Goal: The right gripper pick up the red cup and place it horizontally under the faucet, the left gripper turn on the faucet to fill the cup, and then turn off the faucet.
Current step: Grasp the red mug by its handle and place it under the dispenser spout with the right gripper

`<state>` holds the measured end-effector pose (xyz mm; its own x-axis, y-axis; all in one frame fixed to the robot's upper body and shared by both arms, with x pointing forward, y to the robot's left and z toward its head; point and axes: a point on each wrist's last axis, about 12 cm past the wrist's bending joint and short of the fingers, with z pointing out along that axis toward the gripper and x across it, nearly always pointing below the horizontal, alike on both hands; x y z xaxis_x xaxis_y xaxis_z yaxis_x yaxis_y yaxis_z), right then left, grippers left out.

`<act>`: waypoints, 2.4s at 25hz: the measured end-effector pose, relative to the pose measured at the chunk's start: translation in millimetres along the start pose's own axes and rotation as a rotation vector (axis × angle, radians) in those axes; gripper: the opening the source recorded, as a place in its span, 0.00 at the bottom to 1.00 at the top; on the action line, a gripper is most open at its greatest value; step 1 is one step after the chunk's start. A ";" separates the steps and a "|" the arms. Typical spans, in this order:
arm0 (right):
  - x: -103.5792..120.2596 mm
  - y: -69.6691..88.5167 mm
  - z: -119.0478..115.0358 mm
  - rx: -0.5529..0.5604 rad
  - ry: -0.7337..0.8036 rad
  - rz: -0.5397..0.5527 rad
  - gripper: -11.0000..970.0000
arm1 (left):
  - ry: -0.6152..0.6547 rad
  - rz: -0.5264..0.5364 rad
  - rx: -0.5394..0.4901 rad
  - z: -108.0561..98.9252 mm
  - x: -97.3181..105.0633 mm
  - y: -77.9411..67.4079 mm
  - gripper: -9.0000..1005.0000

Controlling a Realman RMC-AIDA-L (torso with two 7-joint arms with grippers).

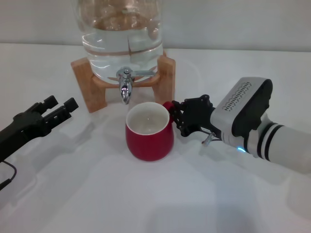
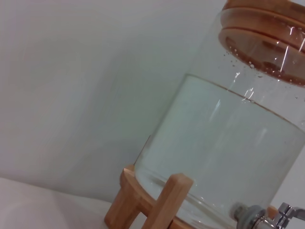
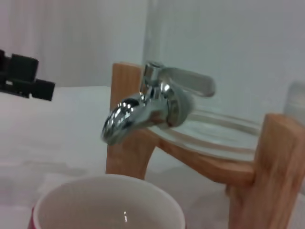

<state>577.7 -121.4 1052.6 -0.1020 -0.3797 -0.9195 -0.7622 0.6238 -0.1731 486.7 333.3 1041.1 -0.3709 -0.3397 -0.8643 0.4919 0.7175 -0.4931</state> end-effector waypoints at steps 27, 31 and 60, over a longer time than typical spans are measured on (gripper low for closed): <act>-9.6 7.6 5.5 -0.031 -0.048 -0.033 0.10 | -0.005 -0.006 0.013 -0.4 1.8 -2.7 0.89; -6.5 3.7 7.0 -0.008 -0.009 -0.023 0.10 | -0.006 -0.008 0.016 -0.9 1.9 -3.1 0.89; -20.4 8.2 19.4 -0.019 0.014 -0.039 0.10 | -0.026 -0.016 0.014 -2.0 0.3 -2.8 0.89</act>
<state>585.9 -95.2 1063.1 -0.0813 -0.4131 -0.9071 -0.7774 0.5958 -0.2016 483.6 332.4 1042.4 -0.3584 -0.3663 -0.8587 0.4971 0.7037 -0.5077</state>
